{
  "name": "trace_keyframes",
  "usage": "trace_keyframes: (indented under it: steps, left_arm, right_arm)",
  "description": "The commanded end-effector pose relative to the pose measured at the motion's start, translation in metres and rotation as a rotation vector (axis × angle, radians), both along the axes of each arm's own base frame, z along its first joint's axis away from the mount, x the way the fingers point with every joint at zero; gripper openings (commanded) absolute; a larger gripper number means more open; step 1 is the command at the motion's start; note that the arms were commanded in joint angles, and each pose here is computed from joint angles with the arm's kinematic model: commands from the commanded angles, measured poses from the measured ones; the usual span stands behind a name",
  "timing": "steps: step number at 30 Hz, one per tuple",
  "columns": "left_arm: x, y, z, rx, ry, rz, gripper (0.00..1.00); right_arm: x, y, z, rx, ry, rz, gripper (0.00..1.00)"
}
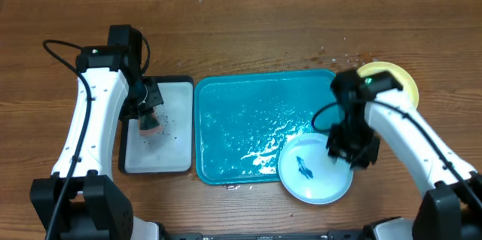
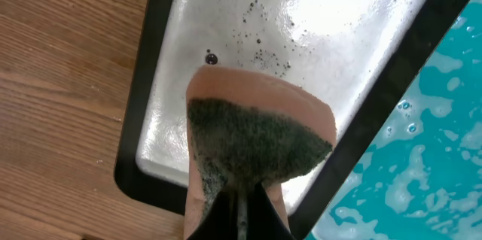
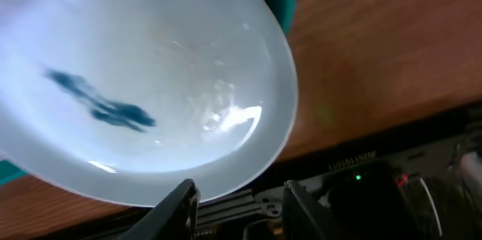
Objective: Clean dirty plates on tray and stack at the side
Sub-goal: 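Reach the right gripper to the white plate rim and grasp it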
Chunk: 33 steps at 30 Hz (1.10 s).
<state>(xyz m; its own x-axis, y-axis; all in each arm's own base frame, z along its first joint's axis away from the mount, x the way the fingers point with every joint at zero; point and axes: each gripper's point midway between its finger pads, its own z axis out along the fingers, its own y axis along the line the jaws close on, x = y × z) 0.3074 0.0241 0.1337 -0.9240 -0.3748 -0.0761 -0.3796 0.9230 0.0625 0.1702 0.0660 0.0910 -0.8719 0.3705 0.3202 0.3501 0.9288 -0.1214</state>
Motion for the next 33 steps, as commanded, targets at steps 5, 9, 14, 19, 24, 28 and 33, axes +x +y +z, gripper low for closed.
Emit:
trace_keyframes:
  steps: [5,9,14,19,24,28,33]
  left_arm:
    - [0.001,-0.008,-0.004,-0.044,0.009,-0.044,0.04]
    - [0.001,-0.008,-0.004,-0.045,0.008,-0.043,0.04]
    - [0.001,-0.008,-0.004,-0.044,0.007,-0.044,0.04]
    - [0.000,-0.008,-0.004,-0.044,0.009,-0.047,0.04]
    - [0.003,-0.008,-0.004,-0.044,0.001,-0.047,0.04]
    - [0.002,-0.008,-0.004,-0.044,0.001,-0.047,0.04]
    - [0.001,-0.008,-0.004,-0.044,0.006,-0.052,0.04]
  right_arm:
    - [-0.031,-0.003,-0.019,-0.022,0.007,-0.135,0.46]
    - [-0.033,0.000,-0.039,-0.008,-0.024,-0.198,0.49]
    - [-0.015,0.006,-0.055,0.007,-0.107,-0.280,0.44]
    - [-0.005,-0.004,-0.059,-0.052,-0.164,-0.295,0.45]
    - [0.015,-0.003,-0.052,-0.016,-0.236,-0.147,0.36]
    - [0.033,-0.008,-0.025,-0.044,-0.289,-0.069,0.38]
    - [0.027,-0.025,0.004,-0.141,-0.259,-0.074,0.46]
